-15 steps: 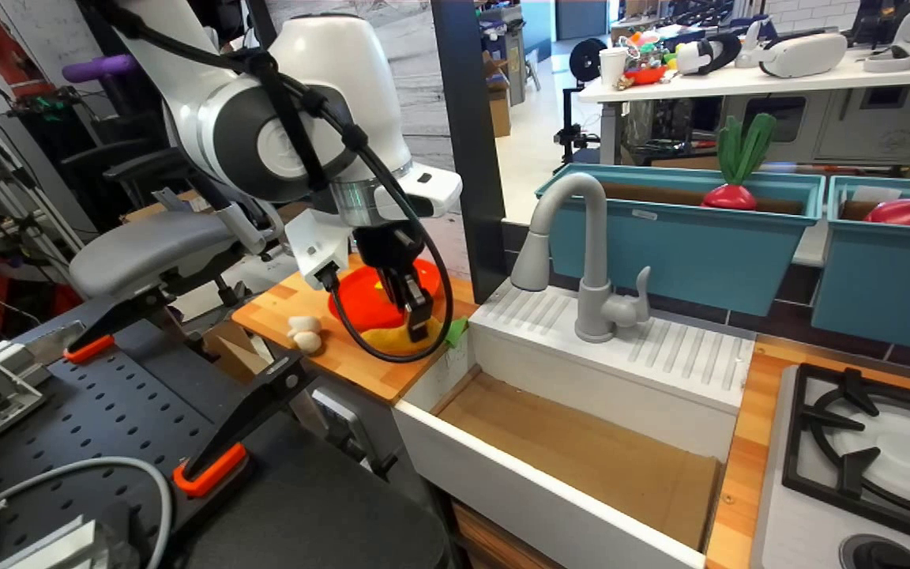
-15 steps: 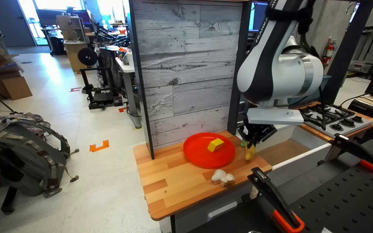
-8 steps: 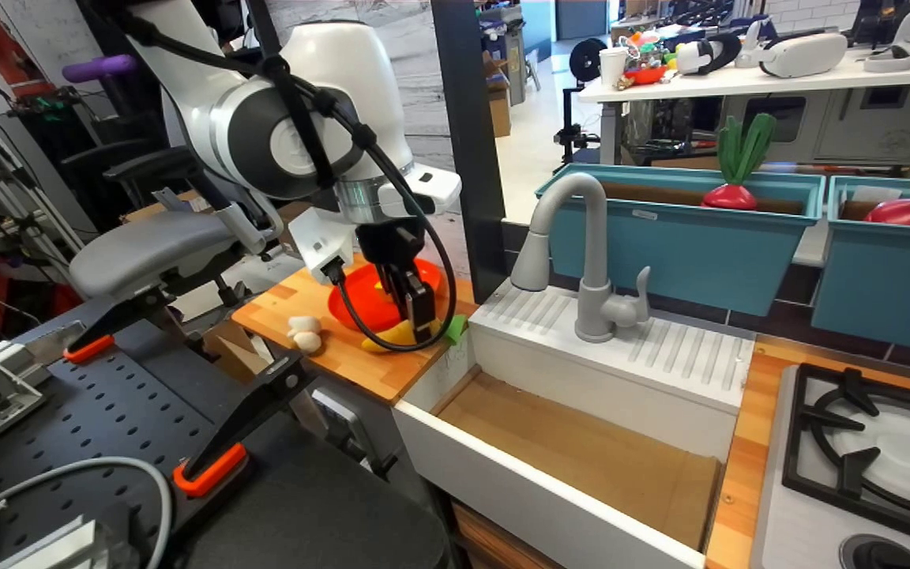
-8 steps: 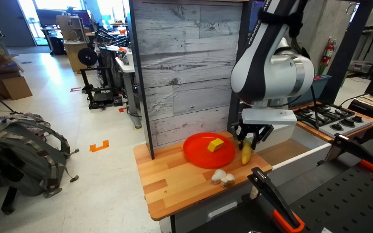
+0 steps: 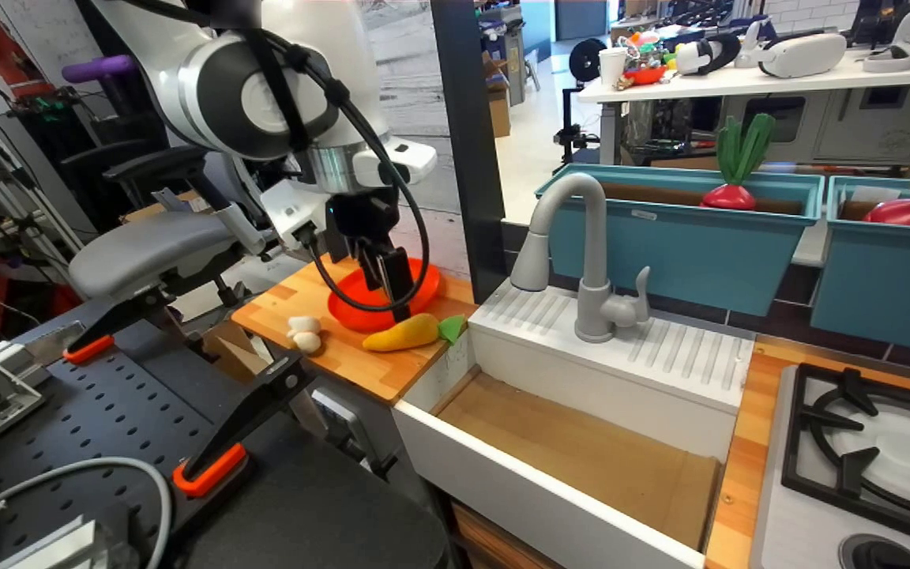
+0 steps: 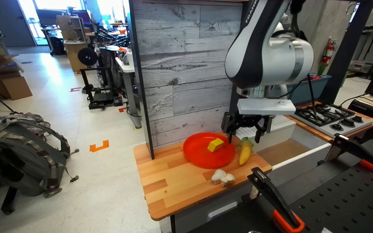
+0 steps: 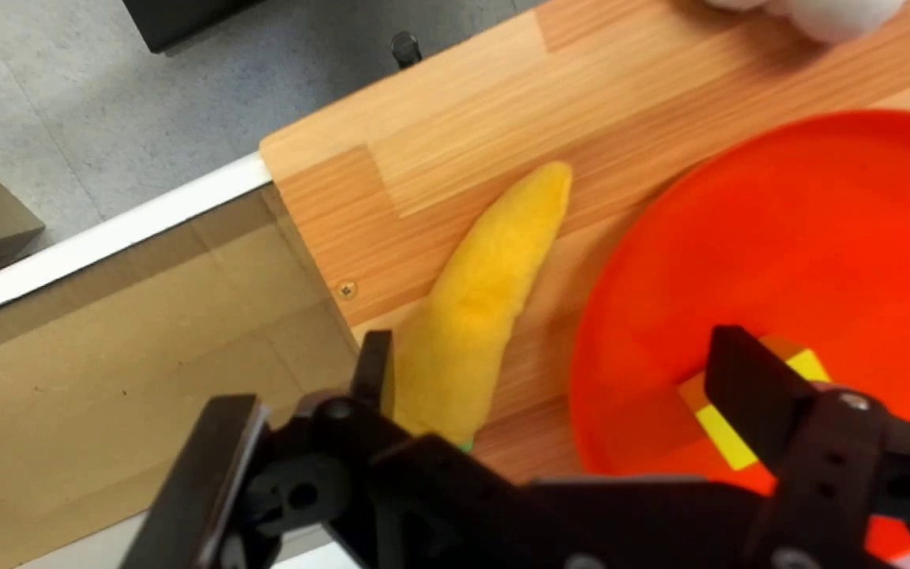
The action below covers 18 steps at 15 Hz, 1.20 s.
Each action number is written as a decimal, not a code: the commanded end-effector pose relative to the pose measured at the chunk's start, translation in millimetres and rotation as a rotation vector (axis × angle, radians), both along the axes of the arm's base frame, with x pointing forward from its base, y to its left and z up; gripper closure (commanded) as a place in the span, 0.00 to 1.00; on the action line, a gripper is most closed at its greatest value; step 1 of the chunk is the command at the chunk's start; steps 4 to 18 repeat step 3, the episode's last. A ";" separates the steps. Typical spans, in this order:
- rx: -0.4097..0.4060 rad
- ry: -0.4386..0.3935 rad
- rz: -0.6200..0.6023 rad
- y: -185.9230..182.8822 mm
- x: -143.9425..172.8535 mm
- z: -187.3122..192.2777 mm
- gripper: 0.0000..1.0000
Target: Move the carrot to the right
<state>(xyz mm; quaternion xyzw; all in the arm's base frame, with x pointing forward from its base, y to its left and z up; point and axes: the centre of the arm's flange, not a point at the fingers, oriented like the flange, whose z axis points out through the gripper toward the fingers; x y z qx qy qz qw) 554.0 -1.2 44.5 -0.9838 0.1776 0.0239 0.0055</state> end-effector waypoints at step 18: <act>0.009 0.044 0.029 15.8 -12.5 27.5 0.00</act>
